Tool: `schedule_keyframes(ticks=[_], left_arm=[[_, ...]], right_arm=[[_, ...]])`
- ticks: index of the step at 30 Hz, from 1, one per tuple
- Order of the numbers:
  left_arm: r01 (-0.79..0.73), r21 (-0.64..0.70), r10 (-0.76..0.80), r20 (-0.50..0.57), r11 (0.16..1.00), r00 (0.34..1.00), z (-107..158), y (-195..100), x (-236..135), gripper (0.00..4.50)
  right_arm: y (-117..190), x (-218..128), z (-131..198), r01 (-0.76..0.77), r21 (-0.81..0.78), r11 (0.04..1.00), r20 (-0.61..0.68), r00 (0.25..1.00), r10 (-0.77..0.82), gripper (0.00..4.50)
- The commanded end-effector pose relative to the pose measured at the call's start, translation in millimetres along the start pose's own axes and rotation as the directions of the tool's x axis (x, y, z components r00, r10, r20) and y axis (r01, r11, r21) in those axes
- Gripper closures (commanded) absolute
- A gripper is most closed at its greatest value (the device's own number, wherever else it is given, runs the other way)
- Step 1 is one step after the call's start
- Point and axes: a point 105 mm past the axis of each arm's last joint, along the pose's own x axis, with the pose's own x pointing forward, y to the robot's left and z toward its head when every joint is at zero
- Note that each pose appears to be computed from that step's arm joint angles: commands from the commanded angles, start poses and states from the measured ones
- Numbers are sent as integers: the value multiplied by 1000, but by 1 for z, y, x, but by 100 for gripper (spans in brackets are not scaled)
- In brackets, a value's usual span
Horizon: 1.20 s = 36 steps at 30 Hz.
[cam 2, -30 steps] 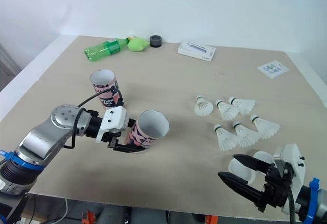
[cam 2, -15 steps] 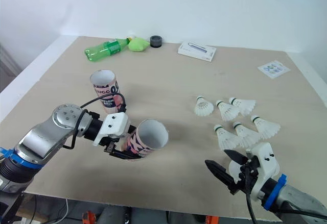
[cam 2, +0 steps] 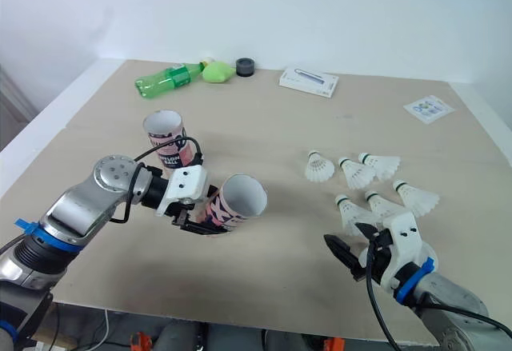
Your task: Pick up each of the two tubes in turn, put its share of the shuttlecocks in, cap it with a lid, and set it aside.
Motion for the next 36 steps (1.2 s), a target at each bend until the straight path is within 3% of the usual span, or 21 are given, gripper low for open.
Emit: schedule_keyframes(ticks=[1, 8, 10, 13, 19, 24, 28, 32, 36], left_arm=[[-21, -24, 20, -59, 1000, 998, -14, 2, 3, 130], [-35, -30, 33, -60, 999, 998, -15, 3, 5, 130], [-41, -31, 39, -60, 999, 997, -16, 4, 5, 137], [-48, -32, 46, -59, 998, 997, -16, 4, 5, 137], [-52, -31, 50, -60, 998, 997, -16, 4, 5, 137], [-51, -28, 49, -62, 998, 997, -17, 4, 6, 137], [-48, -27, 46, -61, 998, 997, -17, 4, 8, 137], [-41, -23, 39, -65, 999, 997, -19, 5, 8, 137], [-30, -19, 29, -74, 999, 997, -20, 7, 9, 137]], right_arm=[[-7, 8, 7, 39, -39, 998, 28, 999, -38, 0], [-8, 21, 11, 36, -54, 998, 45, 998, -34, 0], [-8, 24, 13, 35, -58, 998, 50, 998, -32, 42], [-9, 26, 13, 29, -59, 998, 56, 998, -25, 149], [0, 26, 16, -25, -54, 998, 72, 997, 28, 438], [19, 20, 23, -149, -47, 988, 100, 983, 153, 438], [31, 5, 54, -268, -100, 958, 175, 943, 282, 438], [44, -8, 98, -364, -230, 902, 235, 879, 415, 438], [67, -18, 132, -459, -435, 775, 151, 811, 565, 438]])
